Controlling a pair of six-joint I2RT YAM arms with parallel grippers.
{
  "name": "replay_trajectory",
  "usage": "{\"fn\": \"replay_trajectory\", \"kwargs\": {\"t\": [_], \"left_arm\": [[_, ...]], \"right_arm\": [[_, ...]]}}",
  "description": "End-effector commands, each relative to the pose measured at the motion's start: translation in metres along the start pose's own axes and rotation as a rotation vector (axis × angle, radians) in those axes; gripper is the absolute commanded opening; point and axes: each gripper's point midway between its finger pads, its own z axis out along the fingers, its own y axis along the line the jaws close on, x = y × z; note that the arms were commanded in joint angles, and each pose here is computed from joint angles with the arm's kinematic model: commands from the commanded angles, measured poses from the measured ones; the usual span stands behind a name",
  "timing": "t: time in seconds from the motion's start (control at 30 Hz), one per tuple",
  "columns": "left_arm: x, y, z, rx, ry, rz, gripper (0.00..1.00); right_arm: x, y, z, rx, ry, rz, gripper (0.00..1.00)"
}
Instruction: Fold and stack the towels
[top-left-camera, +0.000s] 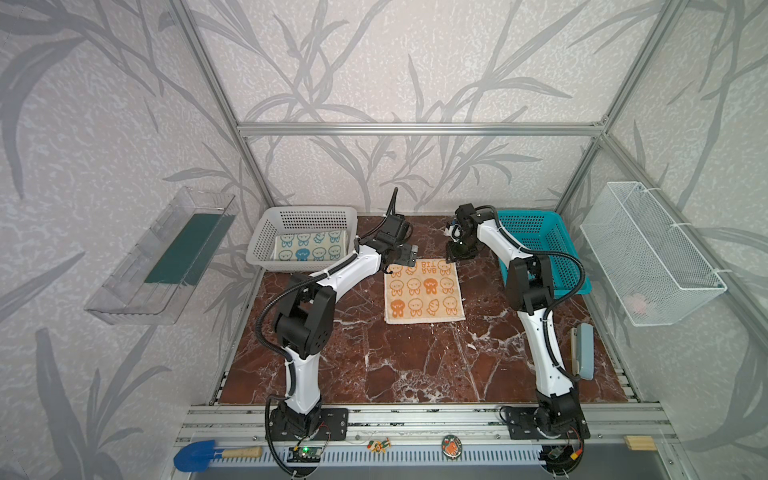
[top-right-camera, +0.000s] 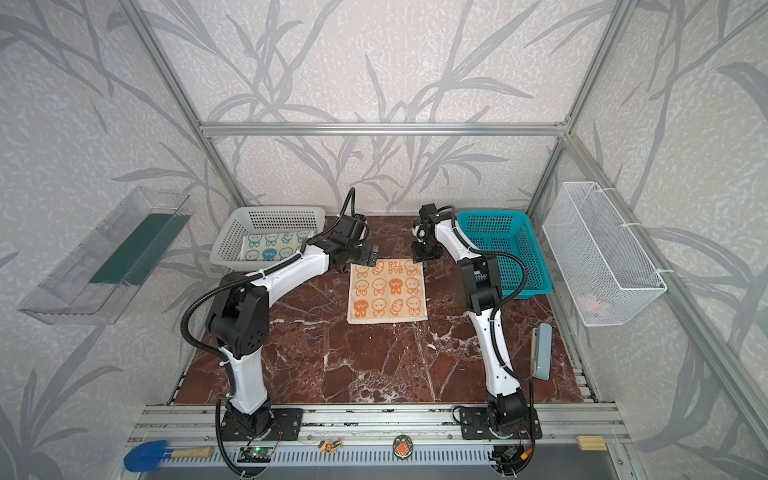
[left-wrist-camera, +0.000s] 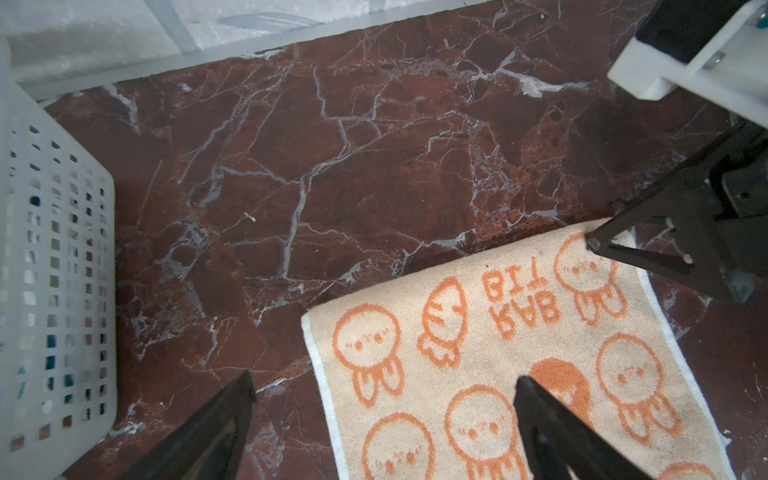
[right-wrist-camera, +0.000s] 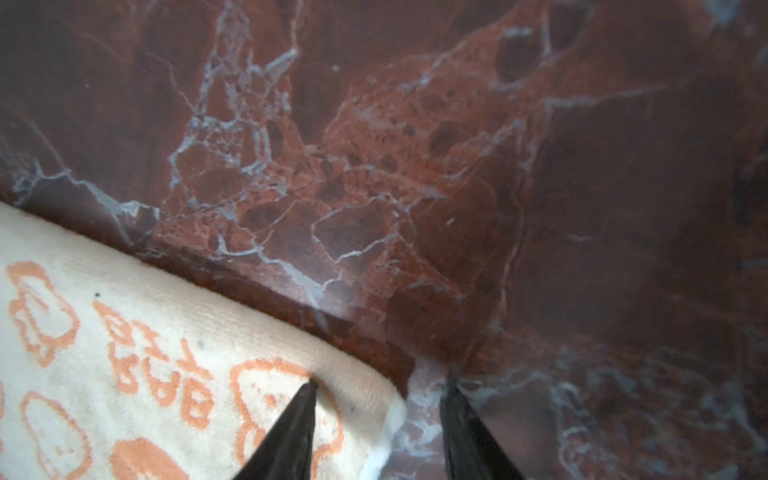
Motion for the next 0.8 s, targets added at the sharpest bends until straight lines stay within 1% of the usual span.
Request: {"fn": "replay_trajectory", "kwargs": {"t": [0.0,0.1,0.23,0.33,0.43,0.57,0.67,0.77], "left_arm": [[0.007,0.000,0.008,0.028,0.040,-0.040,0.99],[0.009,0.004,0.013,0.040,0.054,-0.068,0.99],[0.012,0.011,0.025,0.099,0.107,-0.147,0.99],[0.018,0.016,0.038,0.144,0.156,-0.209,0.99],[0.019,0.019,0.047,0.177,0.196,-0.245,0.99],[0.020,0.024,0.060,0.224,0.242,-0.325,0.98],[0.018,0.022,0.070,0.269,0.269,-0.353,0.92],[0.018,0.024,0.076,0.283,0.294,-0.366,0.82]], "right_arm": [[0.016,-0.003,0.012,0.000,0.065,0.006,0.40],[0.020,-0.003,0.017,-0.006,0.075,0.012,0.33],[0.020,0.000,0.019,-0.028,0.076,0.022,0.19],[0.019,0.002,0.020,-0.037,0.075,0.023,0.11],[0.018,0.002,0.019,-0.040,0.073,0.022,0.03],[0.017,0.004,0.015,-0.044,0.069,0.019,0.01],[0.016,0.006,0.014,-0.055,0.062,0.018,0.00],[0.015,0.006,0.013,-0.054,0.062,0.016,0.00]]}}
